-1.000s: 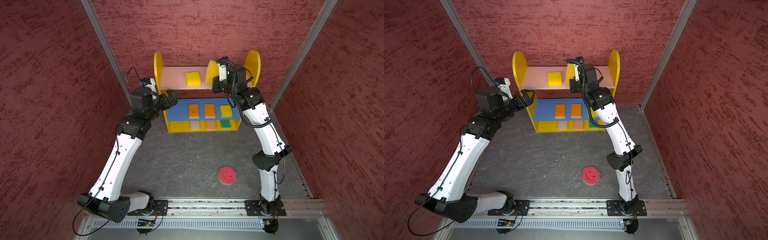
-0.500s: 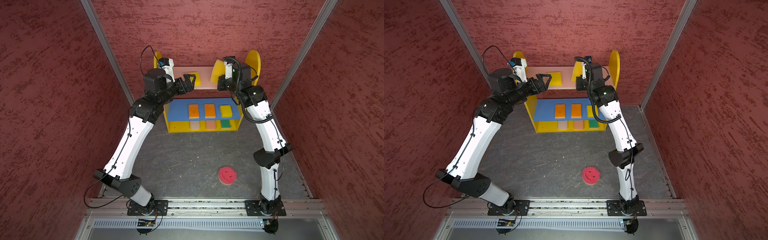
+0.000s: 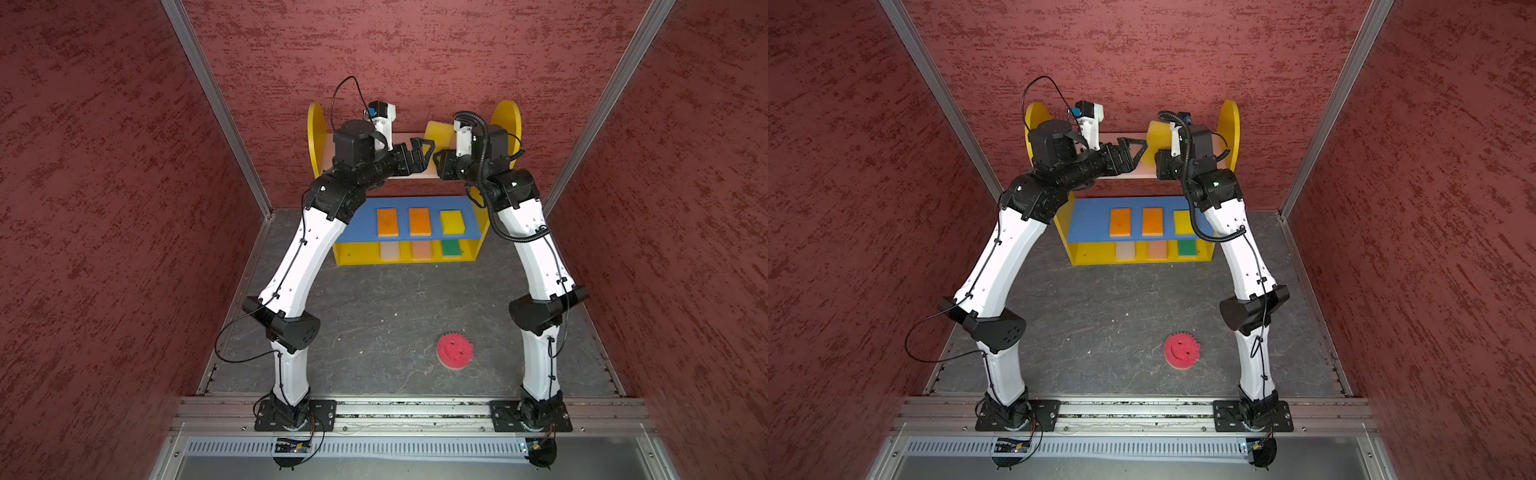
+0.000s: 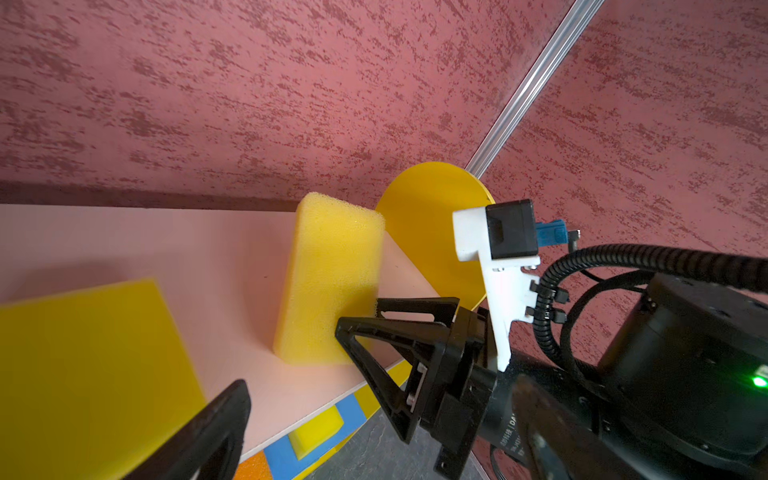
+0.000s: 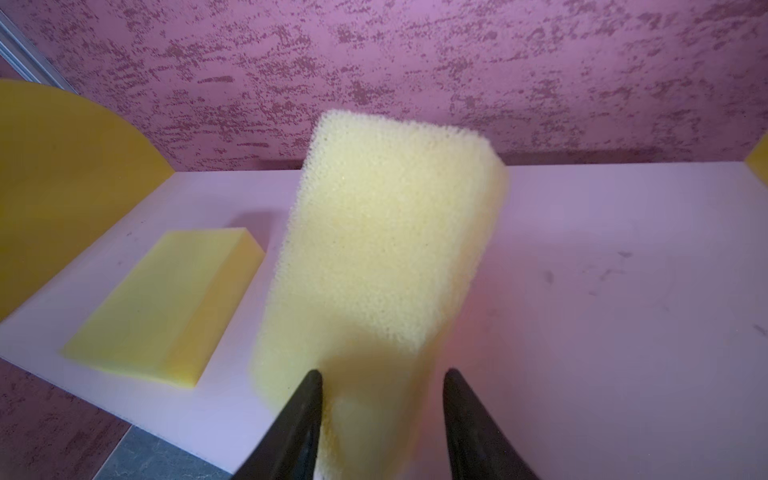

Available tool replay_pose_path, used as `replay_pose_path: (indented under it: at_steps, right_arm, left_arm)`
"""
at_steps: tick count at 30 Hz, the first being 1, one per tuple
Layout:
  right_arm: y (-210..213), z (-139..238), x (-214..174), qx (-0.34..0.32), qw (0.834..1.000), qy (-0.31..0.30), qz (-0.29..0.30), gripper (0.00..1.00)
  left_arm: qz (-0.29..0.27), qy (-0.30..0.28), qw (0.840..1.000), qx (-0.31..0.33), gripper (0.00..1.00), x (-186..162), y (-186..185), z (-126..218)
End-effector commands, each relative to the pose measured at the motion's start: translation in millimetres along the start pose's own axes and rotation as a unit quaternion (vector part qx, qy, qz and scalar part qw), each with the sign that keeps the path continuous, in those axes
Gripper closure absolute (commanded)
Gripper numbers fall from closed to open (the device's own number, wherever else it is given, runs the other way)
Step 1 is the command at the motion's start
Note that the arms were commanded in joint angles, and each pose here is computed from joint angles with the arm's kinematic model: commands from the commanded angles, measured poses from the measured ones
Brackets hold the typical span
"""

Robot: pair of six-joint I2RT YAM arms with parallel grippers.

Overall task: Place and organize the cleaning sponges onto the shelf
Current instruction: 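Lower the pale sponge onto the pink shelf beside the yellow sponge, both grippers holding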

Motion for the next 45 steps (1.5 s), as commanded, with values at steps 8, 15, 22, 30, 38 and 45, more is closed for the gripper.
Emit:
replay_pose_path:
  at_steps: [8,15,22,30,38,45]
  right_arm:
    - [-13,5,3,0.018,0.999,-0.004,-0.033,0.45]
    - [-13,23,16,0.053,0.997,-0.026,-0.054,0.43]
    - [-14,33,21,0.119,0.987,-0.047,-0.093,0.44]
    - [-17,22,13,0.157,0.980,-0.038,-0.114,0.54]
    - [-14,7,9,0.183,0.974,-0.030,-0.129,0.55]
    - [-10,-8,3,0.205,0.968,-0.019,-0.145,0.55]
  left_arm:
    - [-0.012,0.005,0.997,-0.081,0.03,-5,-38,-6]
    - [-0.015,0.001,0.997,-0.082,0.04,-15,-39,-21]
    - [-0.030,-0.012,0.998,-0.051,0.05,-24,-21,-45]
    - [-0.017,-0.023,0.999,-0.042,0.05,-26,-7,-62]
    - [0.001,-0.008,0.999,-0.048,0.05,-33,-8,-65]
    - [0.009,0.002,0.999,-0.048,0.05,-35,-9,-58]
Point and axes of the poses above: each gripper's point midway between its finger pads, its own z axis back along the fingers, its own y axis along the line the jaws close on, x = y × z, the point moved 2 cm from there along z, back along the fingers, and after that the axes turned 15 degrees about z, right-handed, at the moved point
